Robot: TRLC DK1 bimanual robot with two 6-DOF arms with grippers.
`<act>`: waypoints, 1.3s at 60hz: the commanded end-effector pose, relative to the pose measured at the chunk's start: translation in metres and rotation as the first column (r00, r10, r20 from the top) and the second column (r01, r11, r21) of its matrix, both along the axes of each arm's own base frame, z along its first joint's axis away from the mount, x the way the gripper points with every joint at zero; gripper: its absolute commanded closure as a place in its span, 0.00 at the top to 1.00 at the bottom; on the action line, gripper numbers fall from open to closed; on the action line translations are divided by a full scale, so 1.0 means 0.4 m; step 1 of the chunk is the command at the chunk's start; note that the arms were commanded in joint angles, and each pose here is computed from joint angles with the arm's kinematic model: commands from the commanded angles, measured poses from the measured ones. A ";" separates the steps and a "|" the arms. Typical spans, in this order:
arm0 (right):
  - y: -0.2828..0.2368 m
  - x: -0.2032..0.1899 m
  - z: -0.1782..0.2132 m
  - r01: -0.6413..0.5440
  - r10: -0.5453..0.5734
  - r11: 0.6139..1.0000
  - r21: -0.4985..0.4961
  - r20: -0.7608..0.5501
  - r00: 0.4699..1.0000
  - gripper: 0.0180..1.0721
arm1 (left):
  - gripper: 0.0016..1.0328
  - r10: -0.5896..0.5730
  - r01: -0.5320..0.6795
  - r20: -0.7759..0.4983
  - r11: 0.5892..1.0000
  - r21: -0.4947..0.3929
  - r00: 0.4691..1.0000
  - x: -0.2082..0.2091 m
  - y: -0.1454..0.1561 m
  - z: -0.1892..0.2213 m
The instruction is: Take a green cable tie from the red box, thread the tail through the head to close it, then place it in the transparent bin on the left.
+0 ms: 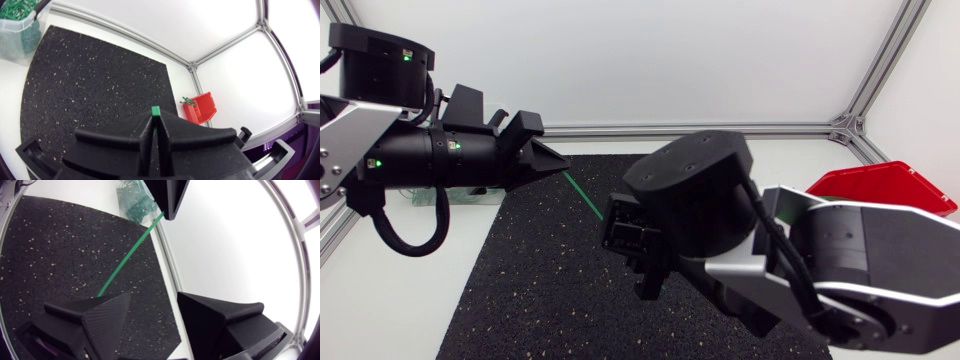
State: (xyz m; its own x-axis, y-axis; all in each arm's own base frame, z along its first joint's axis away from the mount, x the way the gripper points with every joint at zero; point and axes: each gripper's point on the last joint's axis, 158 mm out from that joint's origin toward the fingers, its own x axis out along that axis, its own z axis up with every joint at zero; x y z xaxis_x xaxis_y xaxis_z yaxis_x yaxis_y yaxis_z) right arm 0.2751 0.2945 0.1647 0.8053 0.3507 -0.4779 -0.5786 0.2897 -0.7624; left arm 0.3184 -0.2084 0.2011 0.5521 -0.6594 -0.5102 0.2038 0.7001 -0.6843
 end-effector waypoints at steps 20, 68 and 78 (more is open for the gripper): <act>0.044 -0.063 -0.004 -0.057 0.190 0.968 0.243 -0.566 0.802 0.71 | 0.04 -0.223 0.229 0.229 0.973 -0.002 0.948 -0.098 -0.035 0.038; 0.098 -0.158 0.026 -0.187 0.494 0.868 0.460 -0.761 0.420 0.23 | 0.04 -0.455 0.476 0.390 0.878 0.047 0.801 -0.228 -0.105 0.070; 0.098 -0.166 0.033 -0.205 0.511 0.859 0.469 -0.759 0.404 0.06 | 0.04 -0.468 0.492 0.397 0.869 0.049 0.789 -0.236 -0.109 0.074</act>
State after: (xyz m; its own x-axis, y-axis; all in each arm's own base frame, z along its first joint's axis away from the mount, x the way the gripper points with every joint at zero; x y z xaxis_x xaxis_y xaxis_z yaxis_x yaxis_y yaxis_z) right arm 0.2058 0.3333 0.1762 -0.1618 0.7288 -0.6654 -0.9724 -0.0027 0.2335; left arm 0.2310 -0.2505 0.2348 0.3225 -0.9034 -0.2826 0.7341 0.4271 -0.5279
